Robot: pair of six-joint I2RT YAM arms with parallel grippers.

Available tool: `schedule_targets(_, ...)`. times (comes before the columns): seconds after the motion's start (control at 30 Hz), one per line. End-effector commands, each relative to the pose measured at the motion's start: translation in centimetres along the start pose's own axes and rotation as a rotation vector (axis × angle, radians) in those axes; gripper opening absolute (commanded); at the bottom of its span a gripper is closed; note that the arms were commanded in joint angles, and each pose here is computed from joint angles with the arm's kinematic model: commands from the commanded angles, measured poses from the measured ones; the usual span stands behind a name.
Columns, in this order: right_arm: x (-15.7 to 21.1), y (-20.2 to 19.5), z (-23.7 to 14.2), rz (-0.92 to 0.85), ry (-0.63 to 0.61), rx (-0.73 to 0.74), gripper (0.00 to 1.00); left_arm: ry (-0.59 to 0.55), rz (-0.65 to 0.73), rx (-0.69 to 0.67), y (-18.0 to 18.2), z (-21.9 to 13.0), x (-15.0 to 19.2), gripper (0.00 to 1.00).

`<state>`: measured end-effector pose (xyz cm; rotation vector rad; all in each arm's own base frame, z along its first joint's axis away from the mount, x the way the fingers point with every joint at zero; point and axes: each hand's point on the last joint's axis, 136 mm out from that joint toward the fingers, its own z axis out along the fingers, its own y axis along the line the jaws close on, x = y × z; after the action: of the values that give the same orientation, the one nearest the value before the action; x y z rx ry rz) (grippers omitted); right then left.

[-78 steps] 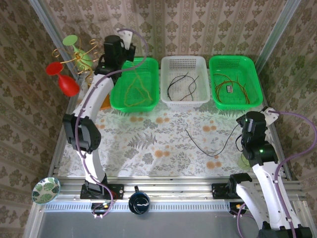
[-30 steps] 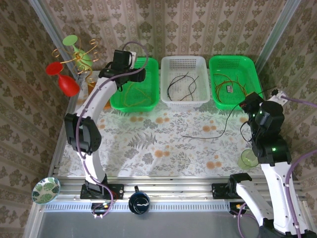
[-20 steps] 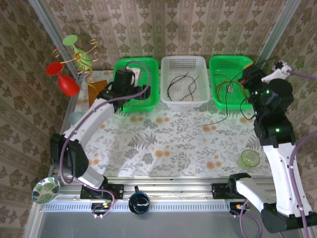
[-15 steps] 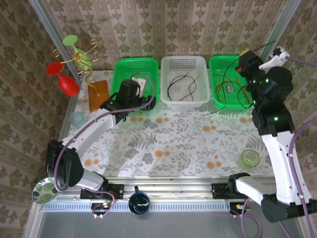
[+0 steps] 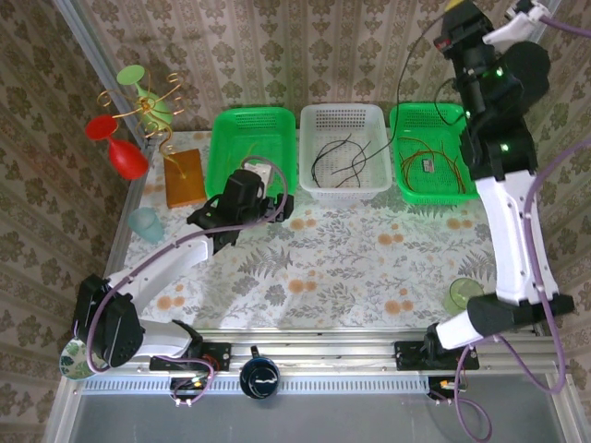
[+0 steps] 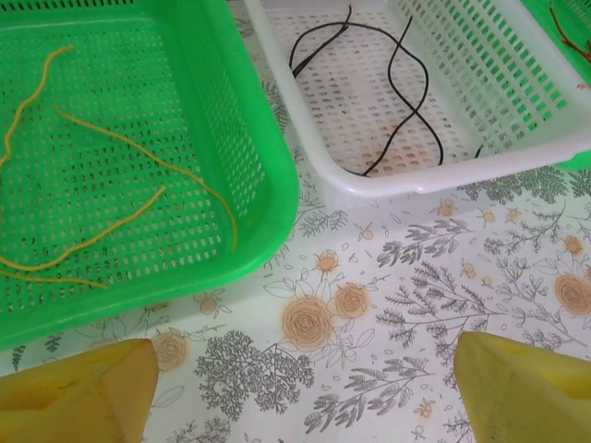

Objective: Untangle the cables

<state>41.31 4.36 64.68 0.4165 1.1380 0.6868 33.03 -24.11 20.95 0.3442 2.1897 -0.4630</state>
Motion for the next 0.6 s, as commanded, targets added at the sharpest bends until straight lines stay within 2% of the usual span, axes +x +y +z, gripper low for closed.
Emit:
schedule_targets(0.0,2.9,-0.4,3.1,-0.03,0.047,-0.008,0.0,-0.037,-0.034,-0.004,-0.2,-0.7,-0.3,0.84)
schedule_targets(0.33,10.8,-3.7,8.7,-0.15,0.182,0.044,0.0,-0.028,-0.049,-0.011,0.2,-1.4,1.2,0.84)
schedule_targets(0.47,13.0,-6.0,9.5,-0.206,0.224,0.105,0.0,-0.029,-0.055,-0.018,0.4,-1.6,1.5,0.84)
schedule_targets(0.57,16.7,-9.4,9.7,-0.251,0.322,0.186,0.0,-0.03,-0.056,-0.022,0.5,-1.6,1.5,0.85)
